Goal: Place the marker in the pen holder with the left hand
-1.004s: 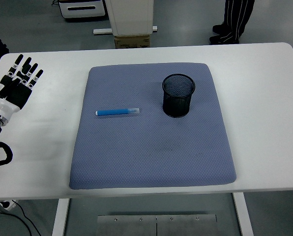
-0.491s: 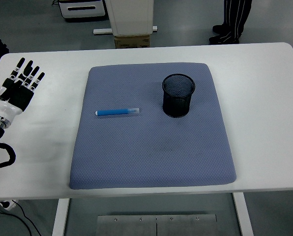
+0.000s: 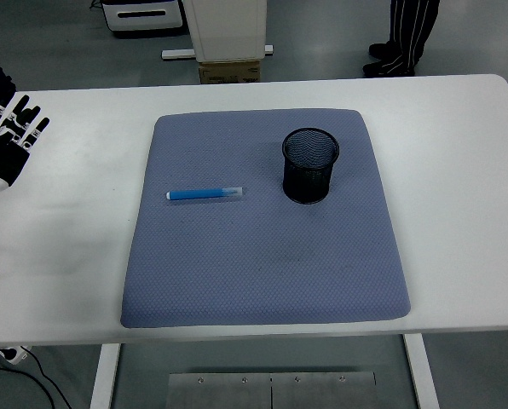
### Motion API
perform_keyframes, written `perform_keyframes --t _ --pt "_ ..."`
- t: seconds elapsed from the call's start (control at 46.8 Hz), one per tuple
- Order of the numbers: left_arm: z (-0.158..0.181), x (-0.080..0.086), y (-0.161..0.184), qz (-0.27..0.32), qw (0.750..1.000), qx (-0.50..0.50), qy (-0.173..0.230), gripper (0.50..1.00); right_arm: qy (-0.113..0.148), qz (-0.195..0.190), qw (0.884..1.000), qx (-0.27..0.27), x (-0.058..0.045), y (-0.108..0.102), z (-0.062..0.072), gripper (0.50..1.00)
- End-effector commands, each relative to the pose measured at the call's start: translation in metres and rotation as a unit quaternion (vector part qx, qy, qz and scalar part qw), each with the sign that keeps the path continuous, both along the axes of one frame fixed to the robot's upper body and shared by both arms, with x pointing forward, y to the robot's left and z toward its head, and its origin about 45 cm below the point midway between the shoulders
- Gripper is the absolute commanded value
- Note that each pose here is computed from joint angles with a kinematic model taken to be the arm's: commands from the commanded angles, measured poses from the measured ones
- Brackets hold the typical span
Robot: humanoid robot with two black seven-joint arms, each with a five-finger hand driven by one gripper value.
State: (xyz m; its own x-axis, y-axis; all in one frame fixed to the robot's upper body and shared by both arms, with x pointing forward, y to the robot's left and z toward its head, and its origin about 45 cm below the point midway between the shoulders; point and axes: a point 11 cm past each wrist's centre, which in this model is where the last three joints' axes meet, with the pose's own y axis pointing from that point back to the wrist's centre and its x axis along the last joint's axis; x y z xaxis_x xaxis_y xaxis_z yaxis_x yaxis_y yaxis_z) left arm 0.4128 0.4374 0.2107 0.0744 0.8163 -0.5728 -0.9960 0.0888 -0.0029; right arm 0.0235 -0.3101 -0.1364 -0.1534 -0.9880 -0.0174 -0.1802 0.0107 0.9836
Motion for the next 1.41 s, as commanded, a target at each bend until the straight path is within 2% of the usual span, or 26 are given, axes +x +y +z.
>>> perform_keyframes --t 0.0,0.235,0.256,0.449,0.62,0.812,0.919,1.175,1.218,1.389 --pt "0.006 0.003 -0.001 -0.012 0.999 0.035 0.000 1.000 -0.001 0.000 1.000 0.000 0.001 0.000 0.000 1.000" --pt "0.001 0.013 -0.008 -0.013 0.985 0.168 0.045 1.000 -0.001 0.000 1.000 0.000 0.001 0.000 0.000 1.000" --pt "0.002 0.017 -0.015 -0.029 0.975 0.215 0.051 1.000 -0.001 0.000 1.000 0.000 0.001 0.000 0.000 1.000" --pt "0.013 0.031 -0.034 -0.086 0.930 0.352 0.059 1.000 0.000 0.000 1.000 0.000 0.000 0.000 0.000 1.000" --pt "0.033 0.043 -0.067 -0.141 0.907 0.395 0.031 1.000 -0.001 0.000 1.000 0.000 0.001 0.000 0.000 1.000" --pt "0.046 0.047 -0.104 -0.218 0.847 0.484 -0.005 1.000 -0.001 0.000 1.000 0.000 0.001 0.000 0.000 1.000" --pt "0.055 0.047 -0.116 -0.240 0.827 0.509 -0.023 1.000 0.000 0.000 1.000 0.000 0.000 0.000 0.000 1.000" --pt "0.068 0.034 -0.140 -0.286 0.818 0.496 -0.050 1.000 -0.001 0.000 1.000 0.000 0.001 0.000 0.000 1.000" --pt "0.070 0.030 -0.146 -0.321 0.813 0.483 -0.053 1.000 0.000 0.000 1.000 0.000 0.000 0.000 0.000 1.000" --pt "0.075 0.030 -0.158 -0.348 0.806 0.474 -0.064 1.000 -0.001 0.000 1.000 0.000 0.001 0.000 0.000 1.000"
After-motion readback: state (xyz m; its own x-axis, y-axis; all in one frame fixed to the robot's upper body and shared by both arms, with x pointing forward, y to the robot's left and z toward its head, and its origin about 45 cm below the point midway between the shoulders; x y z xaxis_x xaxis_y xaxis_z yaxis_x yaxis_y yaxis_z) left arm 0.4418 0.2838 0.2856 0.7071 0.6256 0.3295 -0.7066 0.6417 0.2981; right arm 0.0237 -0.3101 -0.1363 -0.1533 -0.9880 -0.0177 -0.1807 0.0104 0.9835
